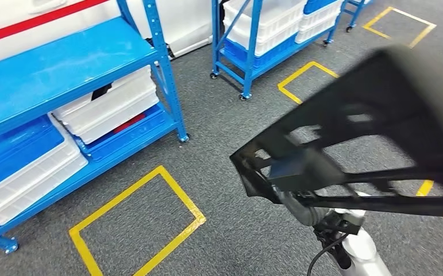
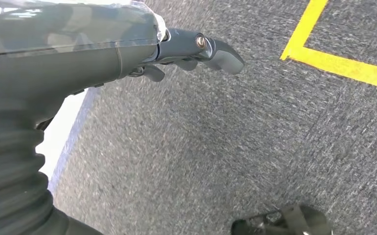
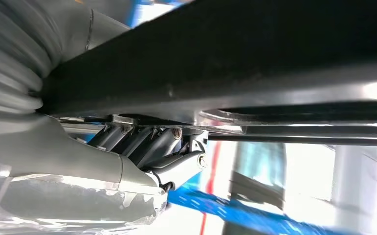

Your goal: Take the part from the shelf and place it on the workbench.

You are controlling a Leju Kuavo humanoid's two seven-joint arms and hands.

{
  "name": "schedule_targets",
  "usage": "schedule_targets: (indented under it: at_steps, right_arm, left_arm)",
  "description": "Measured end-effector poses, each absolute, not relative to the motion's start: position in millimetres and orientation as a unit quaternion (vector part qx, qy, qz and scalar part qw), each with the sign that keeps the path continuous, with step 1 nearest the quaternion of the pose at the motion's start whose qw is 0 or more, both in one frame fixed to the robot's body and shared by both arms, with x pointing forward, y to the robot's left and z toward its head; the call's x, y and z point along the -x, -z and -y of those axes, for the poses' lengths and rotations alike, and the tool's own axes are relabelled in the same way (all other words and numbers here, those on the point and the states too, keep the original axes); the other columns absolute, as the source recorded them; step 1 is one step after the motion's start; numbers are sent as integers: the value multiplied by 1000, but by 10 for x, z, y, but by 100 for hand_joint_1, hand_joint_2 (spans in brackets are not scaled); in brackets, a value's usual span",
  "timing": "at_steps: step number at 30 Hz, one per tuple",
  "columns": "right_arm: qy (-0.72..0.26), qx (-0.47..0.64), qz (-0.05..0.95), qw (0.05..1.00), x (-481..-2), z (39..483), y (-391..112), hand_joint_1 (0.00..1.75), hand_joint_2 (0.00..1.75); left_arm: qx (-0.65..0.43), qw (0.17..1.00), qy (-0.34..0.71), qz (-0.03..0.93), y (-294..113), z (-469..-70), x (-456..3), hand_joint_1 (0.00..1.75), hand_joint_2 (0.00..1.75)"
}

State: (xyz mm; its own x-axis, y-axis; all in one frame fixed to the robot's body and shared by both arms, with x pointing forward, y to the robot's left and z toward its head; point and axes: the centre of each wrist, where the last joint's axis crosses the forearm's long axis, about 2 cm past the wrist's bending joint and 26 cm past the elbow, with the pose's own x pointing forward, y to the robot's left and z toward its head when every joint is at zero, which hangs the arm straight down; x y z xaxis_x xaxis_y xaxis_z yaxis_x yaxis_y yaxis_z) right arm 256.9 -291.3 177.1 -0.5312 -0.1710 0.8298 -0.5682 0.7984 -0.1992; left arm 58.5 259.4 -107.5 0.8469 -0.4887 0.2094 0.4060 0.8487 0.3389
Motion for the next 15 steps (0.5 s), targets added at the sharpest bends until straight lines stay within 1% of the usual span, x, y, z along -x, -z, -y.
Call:
schedule_targets:
  at_steps: [2, 7, 15]
  right_arm:
    - [-223, -232, 843, 431, -2545, 2921, -1774, 175, 175]
    - [-248, -210, 825, 462, -2505, 2908, -1698, 175, 175]
    - [-248, -205, 819, 476, -2477, 2895, -1598, 175, 175]
  left_arm:
    - [-143, 949, 241, 143, 1079, -2611, -567, 0, 175]
    - [-144, 947, 250, 143, 1080, -2638, -573, 0, 175]
    - [-143, 945, 256, 146, 1077, -2642, -597, 0, 175]
